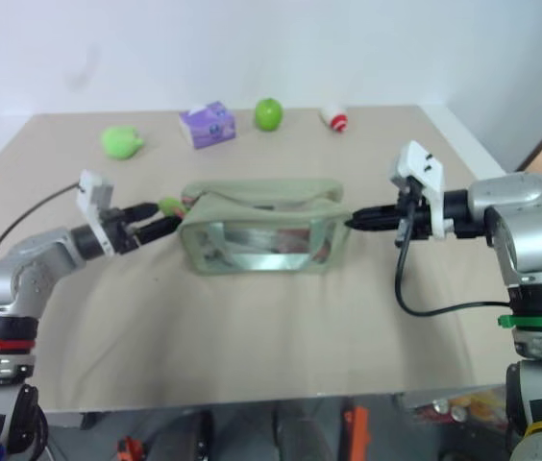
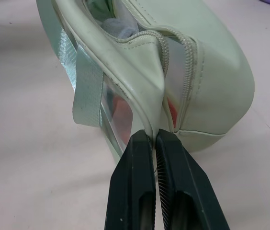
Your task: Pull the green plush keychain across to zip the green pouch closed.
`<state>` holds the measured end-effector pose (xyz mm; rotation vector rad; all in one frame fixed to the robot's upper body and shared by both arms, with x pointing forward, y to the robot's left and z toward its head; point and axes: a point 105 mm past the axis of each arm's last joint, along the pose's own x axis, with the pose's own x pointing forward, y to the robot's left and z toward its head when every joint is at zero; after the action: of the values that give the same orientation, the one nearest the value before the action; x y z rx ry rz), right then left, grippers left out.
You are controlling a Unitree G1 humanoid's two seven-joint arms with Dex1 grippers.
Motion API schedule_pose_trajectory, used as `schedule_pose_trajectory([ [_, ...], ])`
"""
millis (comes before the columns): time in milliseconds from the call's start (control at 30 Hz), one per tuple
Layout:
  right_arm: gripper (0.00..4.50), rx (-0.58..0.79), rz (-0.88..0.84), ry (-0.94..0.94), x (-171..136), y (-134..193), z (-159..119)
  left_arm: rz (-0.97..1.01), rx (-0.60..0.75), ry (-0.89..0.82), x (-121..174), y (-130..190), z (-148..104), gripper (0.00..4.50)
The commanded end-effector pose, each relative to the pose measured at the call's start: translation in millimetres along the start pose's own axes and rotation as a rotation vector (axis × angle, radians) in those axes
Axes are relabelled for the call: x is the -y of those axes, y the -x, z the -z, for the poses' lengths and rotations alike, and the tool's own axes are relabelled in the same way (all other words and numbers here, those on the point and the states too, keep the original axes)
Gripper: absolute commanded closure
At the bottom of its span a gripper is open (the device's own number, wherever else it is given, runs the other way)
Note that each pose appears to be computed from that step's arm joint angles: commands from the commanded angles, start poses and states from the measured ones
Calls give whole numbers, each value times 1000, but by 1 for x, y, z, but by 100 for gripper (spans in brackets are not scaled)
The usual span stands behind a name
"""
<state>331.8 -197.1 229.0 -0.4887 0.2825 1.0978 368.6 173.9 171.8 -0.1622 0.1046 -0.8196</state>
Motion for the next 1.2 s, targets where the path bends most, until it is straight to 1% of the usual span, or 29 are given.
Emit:
schedule_pose_trajectory([
  [33,450,27,-2,39,-3,4,-11,7,42,-48,2,-6,-17,54],
  [67,450,28,-2,39,-4,4,-11,12,48,-44,3,-7,-17,82],
  [133,450,31,0,37,-3,4,-11,29,64,-40,6,-8,-20,160],
  [167,450,32,1,37,-3,4,-11,33,68,-40,7,-9,-20,179],
  [300,450,35,-1,35,-4,1,-10,34,74,-29,8,-10,-21,320],
  [333,450,36,-1,35,-4,1,-10,29,73,-30,8,-10,-21,347],
  [367,450,37,-2,34,-4,0,-10,21,74,-35,7,-10,-21,395],
  [433,450,39,-4,34,-4,-1,-10,9,77,-46,6,-9,-22,446],
  [567,450,40,-4,32,-3,-3,-9,-20,119,-83,3,-7,-36,446],
  [667,450,41,-6,32,-3,-3,-9,-57,195,-132,-1,-9,-65,446],
  [767,450,41,-3,30,-1,-3,-9,-74,276,-204,4,-21,-98,446],
  [867,450,42,-1,29,-1,-3,-9,-59,283,-275,14,-36,-112,446],
  [967,450,44,1,31,-1,-3,-10,21,259,-416,39,-59,-118,446],
  [1067,450,47,6,28,-1,-2,-10,113,228,-535,63,-76,-114,446],
  [1133,450,48,15,25,-2,0,-9,214,214,-629,87,-88,-111,446],
  [1200,450,47,19,21,-2,0,-8,280,211,-684,101,-93,-109,446],
])
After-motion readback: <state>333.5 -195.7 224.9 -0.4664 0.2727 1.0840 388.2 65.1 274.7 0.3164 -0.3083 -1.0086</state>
